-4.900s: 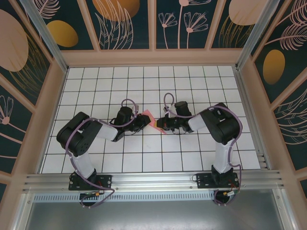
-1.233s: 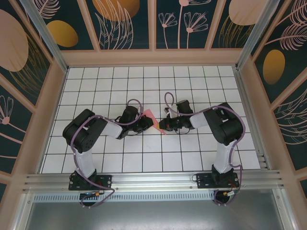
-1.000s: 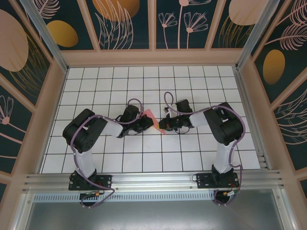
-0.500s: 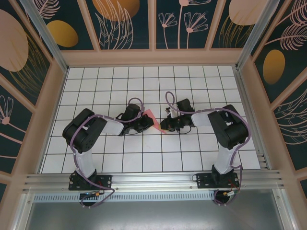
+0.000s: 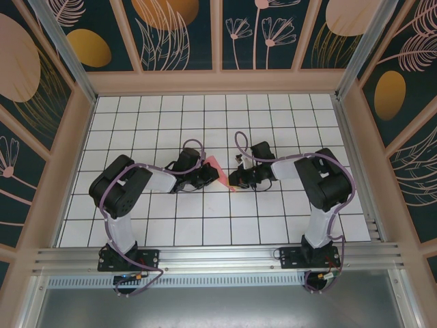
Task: Fold a paper plane with a square sheet of paper (pick it up from the middle)
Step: Fold the wing for the fifth time at the center of the table.
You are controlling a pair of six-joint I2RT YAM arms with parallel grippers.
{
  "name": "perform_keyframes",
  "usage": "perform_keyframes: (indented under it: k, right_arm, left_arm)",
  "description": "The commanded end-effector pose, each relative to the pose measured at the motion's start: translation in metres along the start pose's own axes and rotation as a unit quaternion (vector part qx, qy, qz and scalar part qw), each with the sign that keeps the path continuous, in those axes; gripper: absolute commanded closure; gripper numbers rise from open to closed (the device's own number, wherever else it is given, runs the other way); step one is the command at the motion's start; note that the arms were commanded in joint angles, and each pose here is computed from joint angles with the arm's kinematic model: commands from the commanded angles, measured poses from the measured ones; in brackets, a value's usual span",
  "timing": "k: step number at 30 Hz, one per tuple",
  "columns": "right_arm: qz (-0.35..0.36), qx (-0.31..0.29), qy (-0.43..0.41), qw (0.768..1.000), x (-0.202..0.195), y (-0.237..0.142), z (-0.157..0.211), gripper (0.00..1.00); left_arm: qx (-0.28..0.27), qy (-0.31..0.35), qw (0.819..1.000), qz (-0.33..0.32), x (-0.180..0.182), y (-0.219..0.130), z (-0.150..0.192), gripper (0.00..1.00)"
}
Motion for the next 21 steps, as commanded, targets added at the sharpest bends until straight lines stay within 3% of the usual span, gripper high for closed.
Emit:
perform_keyframes:
  k: [1, 16, 21]
  right_arm:
    - [0.004, 0.005, -0.005, 1.000, 0.009, -0.009, 0.006, 0.86]
    - [0.056, 0.035, 0.027, 0.997, -0.018, 0.005, 0.019, 0.91]
    - [0.053, 0.021, 0.011, 0.998, -0.006, -0.003, 0.013, 0.88]
  left_arm:
    - [-0.013, -0.011, 0.996, -0.083, 0.037, 0.004, 0.003, 0.89]
    - [-0.012, -0.012, 0.996, -0.082, 0.037, 0.004, 0.004, 0.89]
    - [-0.014, -0.012, 0.996, -0.084, 0.037, 0.003, 0.003, 0.89]
Point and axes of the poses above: each hand's point on the last joint's axis, 136 mm out from that joint toward the fingers, its own y axis out along the fingers, its own x axis along the line the jaws close on, z = x × y, the point moved 6 cm from there along -y, back along the fingers, and after that the axes turned 4 degrees about -y, right-handed, at the moved point
